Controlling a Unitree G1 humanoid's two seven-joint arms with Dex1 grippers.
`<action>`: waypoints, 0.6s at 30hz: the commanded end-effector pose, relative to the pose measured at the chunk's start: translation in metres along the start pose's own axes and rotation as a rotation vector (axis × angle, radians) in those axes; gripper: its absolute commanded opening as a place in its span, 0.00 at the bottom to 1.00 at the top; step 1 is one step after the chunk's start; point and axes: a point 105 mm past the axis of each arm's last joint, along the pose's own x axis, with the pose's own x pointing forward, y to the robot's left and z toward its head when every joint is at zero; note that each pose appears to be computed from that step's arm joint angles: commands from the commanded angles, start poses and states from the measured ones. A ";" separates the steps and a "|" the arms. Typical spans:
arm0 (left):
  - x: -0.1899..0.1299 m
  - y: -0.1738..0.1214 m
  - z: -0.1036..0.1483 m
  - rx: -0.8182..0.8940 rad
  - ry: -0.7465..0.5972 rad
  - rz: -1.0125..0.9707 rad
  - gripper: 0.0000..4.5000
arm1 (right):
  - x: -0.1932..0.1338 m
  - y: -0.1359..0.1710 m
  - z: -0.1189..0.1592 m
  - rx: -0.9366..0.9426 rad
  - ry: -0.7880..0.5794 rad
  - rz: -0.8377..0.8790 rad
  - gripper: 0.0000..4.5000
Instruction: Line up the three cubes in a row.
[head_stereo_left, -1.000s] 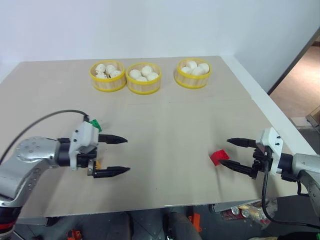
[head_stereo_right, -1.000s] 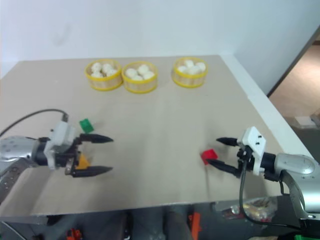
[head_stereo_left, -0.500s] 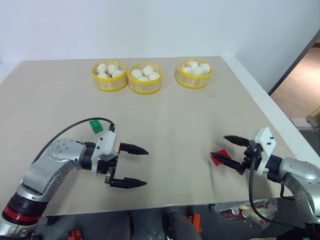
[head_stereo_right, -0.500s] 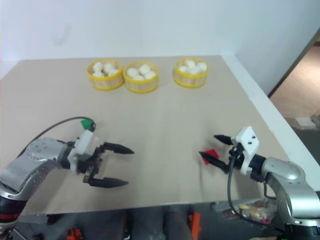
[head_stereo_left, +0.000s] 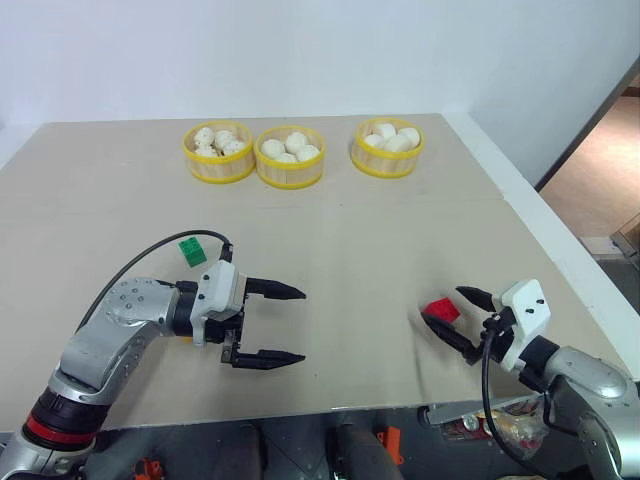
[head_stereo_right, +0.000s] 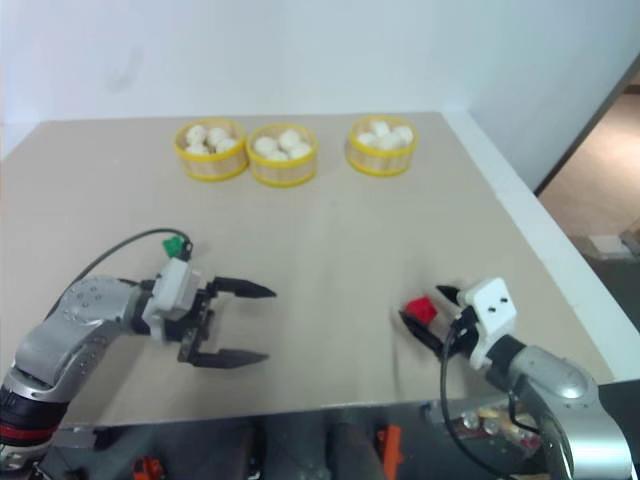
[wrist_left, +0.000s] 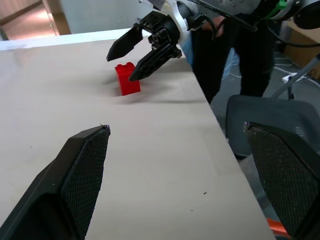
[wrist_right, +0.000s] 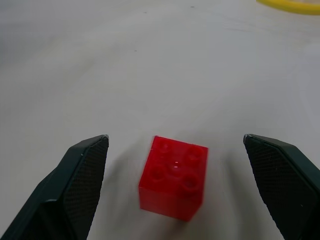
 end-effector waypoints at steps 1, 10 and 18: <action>0.001 0.001 0.006 0.034 -0.014 0.006 0.99 | 0.002 0.002 0.012 -0.008 -0.037 -0.050 1.00; 0.002 0.000 0.005 0.018 -0.018 0.013 0.99 | 0.007 0.018 0.002 0.073 -0.008 -0.122 1.00; 0.003 0.000 0.005 0.012 -0.019 0.022 1.00 | 0.001 0.019 -0.013 0.076 0.026 -0.192 0.51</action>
